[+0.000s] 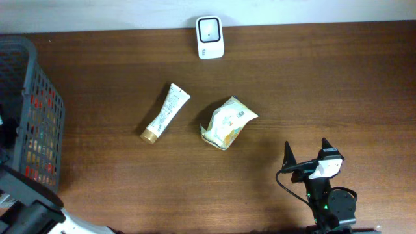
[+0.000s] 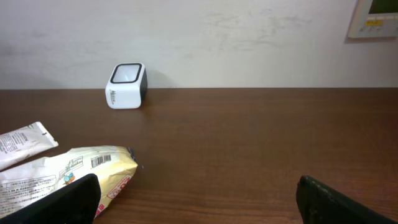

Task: Scan the item barcode
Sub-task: 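Grasp the orange pasta package in the basket with the left gripper, then place the orange pasta package on the table beside the tube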

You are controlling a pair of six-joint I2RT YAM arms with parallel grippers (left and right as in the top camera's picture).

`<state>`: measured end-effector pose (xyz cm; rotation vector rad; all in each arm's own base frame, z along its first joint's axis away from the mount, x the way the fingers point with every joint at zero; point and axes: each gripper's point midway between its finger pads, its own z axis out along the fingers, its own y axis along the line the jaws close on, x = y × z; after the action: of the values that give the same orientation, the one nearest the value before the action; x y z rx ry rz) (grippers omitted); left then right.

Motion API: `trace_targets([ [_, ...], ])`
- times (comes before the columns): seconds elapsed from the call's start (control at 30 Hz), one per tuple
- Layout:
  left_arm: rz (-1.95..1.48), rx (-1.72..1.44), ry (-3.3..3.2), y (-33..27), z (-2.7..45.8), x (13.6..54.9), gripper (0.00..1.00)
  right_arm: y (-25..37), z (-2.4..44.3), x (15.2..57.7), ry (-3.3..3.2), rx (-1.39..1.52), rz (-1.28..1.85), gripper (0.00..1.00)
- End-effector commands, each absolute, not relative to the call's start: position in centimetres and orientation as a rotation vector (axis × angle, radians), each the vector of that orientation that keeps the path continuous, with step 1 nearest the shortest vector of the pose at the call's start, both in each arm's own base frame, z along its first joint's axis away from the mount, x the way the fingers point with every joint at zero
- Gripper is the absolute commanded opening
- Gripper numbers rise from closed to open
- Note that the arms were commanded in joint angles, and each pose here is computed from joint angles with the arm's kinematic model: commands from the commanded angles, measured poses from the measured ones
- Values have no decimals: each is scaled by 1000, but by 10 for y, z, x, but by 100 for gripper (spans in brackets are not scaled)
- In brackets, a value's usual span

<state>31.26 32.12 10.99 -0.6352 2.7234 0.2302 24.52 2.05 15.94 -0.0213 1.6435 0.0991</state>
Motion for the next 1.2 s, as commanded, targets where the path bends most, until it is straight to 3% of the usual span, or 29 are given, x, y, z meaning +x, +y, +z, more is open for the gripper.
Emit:
trace_targets([
  [0.0, 176, -541, 2807, 321, 82, 306, 100, 16, 155, 246, 1653, 1, 85, 99],
  [0.1, 135, -504, 2848, 324, 59, 303, 100, 16, 155, 246, 1653, 0, 85, 99],
  [0.17, -33, -295, 2797, 305, 52, 322, 100, 16, 155, 246, 1653, 1, 85, 99],
  [0.43, -240, -212, 2792, 283, 12, 328, 99, 16, 155, 246, 1653, 1, 85, 99],
  [0.5, -228, -217, 2795, 286, 11, 327, 72, 16, 155, 246, 1653, 1, 85, 99],
  [0.6, -208, -224, 2808, 288, 10, 324, 4, 16, 155, 246, 1653, 0, 85, 99],
  [0.67, -199, -272, 2811, 292, 14, 325, 0, 16, 155, 246, 1653, 1, 85, 99],
  [0.77, -128, -368, 2731, 308, 67, 340, 0, 16, 155, 246, 1653, 1, 85, 99],
  [0.93, 62, -419, 2401, 316, 232, 361, 0, 16, 155, 246, 1653, 1, 85, 99],
  [1.03, -66, -283, 2076, 260, 363, 366, 0, 16, 155, 246, 1653, 0, 85, 99],
  [1.17, 97, -16, 1757, 177, 497, 347, 0, 16, 155, 246, 1653, 1, 85, 99],
])
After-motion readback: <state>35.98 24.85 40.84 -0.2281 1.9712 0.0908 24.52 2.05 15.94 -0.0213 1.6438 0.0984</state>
